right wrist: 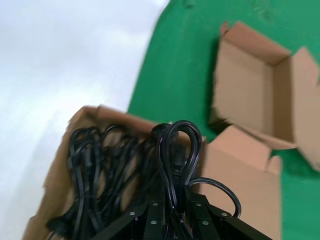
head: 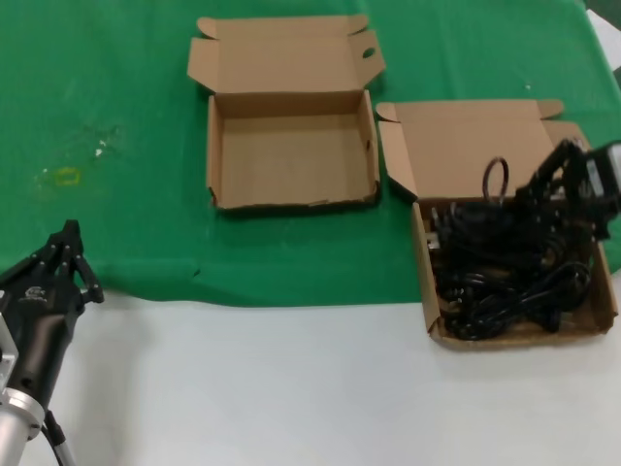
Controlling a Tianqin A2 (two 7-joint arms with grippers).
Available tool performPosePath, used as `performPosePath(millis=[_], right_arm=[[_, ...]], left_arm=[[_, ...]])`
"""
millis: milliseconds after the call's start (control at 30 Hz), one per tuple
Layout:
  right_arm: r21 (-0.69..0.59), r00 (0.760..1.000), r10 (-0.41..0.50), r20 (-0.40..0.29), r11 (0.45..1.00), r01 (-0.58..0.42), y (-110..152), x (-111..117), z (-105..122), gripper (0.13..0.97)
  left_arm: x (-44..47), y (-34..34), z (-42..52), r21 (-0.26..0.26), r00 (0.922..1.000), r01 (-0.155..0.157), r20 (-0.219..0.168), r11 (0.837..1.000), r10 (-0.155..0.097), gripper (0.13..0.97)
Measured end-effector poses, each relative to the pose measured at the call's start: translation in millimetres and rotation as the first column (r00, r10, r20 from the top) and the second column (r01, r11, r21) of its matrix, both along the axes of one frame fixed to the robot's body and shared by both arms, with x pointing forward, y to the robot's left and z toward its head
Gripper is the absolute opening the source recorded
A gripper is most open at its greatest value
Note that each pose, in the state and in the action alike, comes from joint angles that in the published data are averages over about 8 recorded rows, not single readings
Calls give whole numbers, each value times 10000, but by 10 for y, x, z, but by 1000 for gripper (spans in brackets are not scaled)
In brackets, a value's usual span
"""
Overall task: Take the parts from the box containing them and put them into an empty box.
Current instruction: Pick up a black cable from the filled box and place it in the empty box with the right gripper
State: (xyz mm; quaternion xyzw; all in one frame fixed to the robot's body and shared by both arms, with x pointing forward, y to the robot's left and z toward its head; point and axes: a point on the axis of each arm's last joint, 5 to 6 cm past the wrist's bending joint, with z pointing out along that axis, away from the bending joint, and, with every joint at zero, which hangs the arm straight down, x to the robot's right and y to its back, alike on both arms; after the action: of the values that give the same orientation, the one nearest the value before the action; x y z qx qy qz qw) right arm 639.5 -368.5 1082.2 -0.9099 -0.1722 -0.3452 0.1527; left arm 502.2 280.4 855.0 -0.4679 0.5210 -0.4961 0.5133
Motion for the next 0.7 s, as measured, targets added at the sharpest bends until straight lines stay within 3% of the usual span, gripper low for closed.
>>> performPosePath(millis=[367, 700], right_arm=[[616, 9990, 205, 408, 9978, -230, 320, 127, 431, 209], [1139, 9969, 644, 452, 9911, -692, 755, 439, 534, 207]], left_arm=[[0, 0, 0, 1, 10000, 0, 0, 10000, 0, 144], [0, 0, 0, 3, 10000, 0, 0, 10000, 0, 144]])
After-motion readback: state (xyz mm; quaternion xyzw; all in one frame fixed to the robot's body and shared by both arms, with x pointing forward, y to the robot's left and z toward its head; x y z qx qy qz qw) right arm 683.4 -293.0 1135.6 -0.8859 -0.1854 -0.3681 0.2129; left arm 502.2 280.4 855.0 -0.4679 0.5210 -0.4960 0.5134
